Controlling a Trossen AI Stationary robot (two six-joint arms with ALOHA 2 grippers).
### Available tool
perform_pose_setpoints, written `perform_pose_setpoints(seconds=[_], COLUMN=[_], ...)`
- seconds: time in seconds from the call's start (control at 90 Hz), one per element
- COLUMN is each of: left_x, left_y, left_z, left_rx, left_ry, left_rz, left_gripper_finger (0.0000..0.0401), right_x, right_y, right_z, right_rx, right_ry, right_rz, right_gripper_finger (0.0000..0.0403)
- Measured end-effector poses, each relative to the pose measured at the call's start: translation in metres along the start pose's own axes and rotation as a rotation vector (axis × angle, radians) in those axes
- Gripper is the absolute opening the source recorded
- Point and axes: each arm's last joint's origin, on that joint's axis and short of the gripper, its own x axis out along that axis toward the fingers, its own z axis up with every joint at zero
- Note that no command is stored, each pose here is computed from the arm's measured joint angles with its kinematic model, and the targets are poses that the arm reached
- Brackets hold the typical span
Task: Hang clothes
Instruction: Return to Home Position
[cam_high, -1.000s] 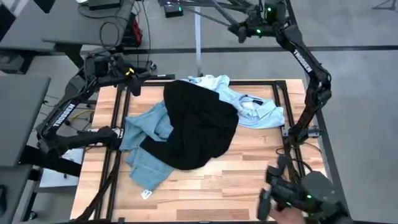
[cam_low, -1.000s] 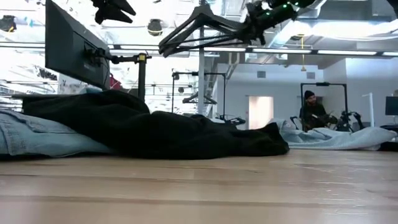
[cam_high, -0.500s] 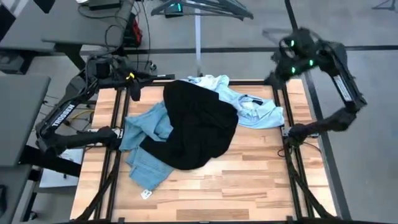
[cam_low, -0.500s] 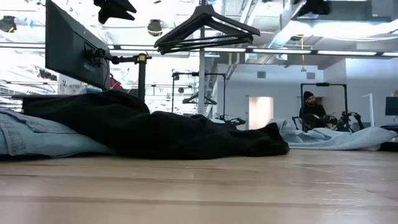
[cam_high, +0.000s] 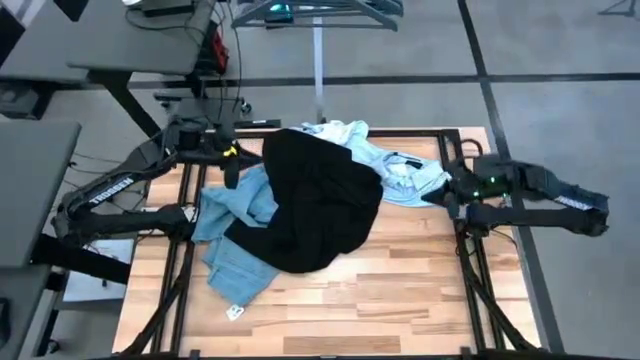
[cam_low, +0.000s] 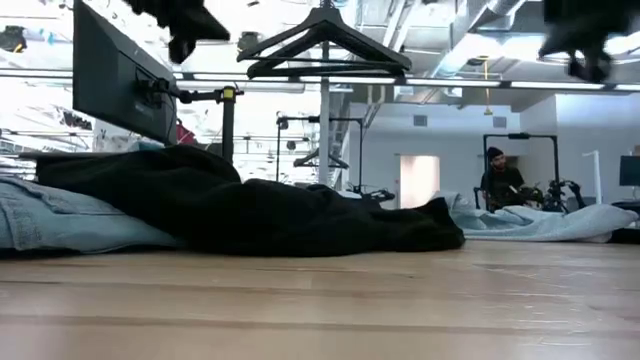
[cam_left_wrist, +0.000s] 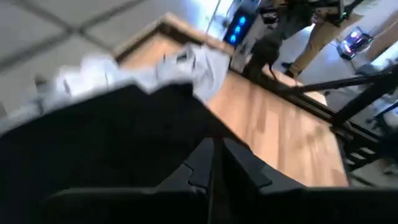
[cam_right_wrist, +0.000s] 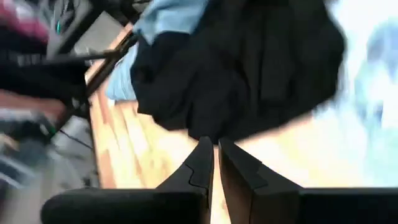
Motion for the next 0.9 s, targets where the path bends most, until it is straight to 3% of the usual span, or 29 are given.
perform_pose_setpoints(seconds=[0.089,0.233,0.422,0.622,0.744,0.9], left_x=[0.004,0.009,0.009,0.011,0.011,0.012], left_y=[-0.002,-0.016,-0.038,-0.057,-0.063,-0.07], left_z=[-0.005,-0.003,-0.002,-0.01,-0.011,-0.018], left_rx=[-0.06,0.101,0.175,0.208,0.219,0.239], left_ry=[0.025,-0.007,-0.056,-0.025,-0.044,-0.023], left_rz=[-0.015,-0.103,-0.218,-0.316,-0.302,-0.268], left_gripper_finger=[0.0013,0.0013,0.0013,0.0013,0.0013,0.0013], right_x=[0.017,0.049,0.078,0.089,0.089,0.093], right_y=[-0.016,-0.038,-0.06,-0.074,-0.073,-0.073], right_z=[-0.015,-0.028,-0.042,-0.053,-0.055,-0.058], right_rx=[-0.123,-0.321,-0.453,-0.634,-0.73,-0.741], right_ry=[-0.048,-0.278,-0.486,-0.473,-0.437,-0.395], right_rz=[0.018,0.057,0.122,0.073,0.117,0.117], right_gripper_finger=[0.0013,0.0013,0.0013,0.0013,0.0013,0.0013])
